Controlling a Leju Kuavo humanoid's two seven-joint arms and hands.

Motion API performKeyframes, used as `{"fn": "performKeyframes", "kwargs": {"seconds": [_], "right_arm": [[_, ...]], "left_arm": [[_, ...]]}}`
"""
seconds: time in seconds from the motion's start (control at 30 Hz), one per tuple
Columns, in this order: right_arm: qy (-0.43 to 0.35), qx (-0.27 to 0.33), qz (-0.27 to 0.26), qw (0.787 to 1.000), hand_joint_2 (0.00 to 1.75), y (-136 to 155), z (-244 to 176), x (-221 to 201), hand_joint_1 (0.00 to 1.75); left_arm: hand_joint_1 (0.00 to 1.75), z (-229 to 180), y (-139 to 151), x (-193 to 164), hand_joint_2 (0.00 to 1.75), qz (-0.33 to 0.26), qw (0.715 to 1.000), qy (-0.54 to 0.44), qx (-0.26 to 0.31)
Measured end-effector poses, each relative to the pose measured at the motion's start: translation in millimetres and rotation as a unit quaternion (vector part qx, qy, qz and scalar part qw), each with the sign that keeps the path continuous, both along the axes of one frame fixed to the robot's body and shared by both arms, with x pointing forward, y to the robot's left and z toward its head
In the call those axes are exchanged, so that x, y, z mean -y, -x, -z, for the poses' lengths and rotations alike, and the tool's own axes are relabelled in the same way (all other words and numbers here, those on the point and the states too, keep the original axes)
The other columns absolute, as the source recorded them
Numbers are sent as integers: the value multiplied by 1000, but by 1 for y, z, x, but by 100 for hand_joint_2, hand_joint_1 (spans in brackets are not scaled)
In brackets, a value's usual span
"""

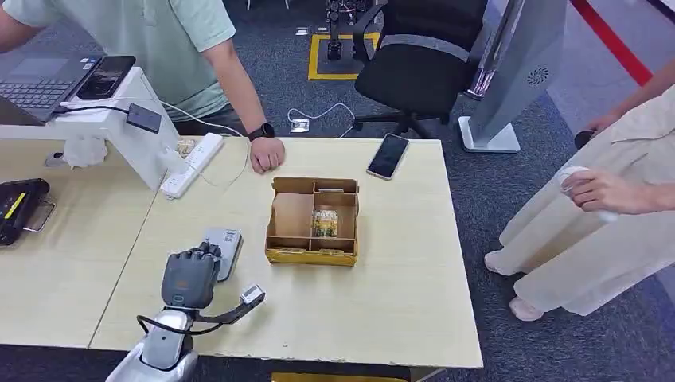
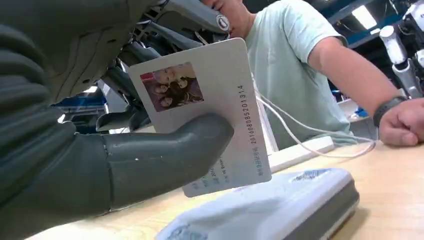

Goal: Pass the card to the sensor for recognition and then transmit it.

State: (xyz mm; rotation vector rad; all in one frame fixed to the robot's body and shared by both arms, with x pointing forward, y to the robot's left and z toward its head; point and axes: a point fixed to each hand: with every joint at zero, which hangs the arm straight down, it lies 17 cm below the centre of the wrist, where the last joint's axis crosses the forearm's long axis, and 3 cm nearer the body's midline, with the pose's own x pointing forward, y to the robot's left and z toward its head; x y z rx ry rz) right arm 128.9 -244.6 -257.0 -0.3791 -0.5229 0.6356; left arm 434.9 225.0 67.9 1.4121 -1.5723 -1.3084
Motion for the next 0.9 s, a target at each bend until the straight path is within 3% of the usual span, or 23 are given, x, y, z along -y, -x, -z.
{"fn": "performKeyframes", "kwargs": {"seconds": [0.37,0.9], "right_arm": [[-2,5,1,1000,175,-3,-1,1,0],[-2,6,5,1000,175,-4,-1,2,0]], "left_arm": [[175,48,7,0,175,19,998,-23,-60],[175,40,2,7,175,27,998,-5,-56]]}}
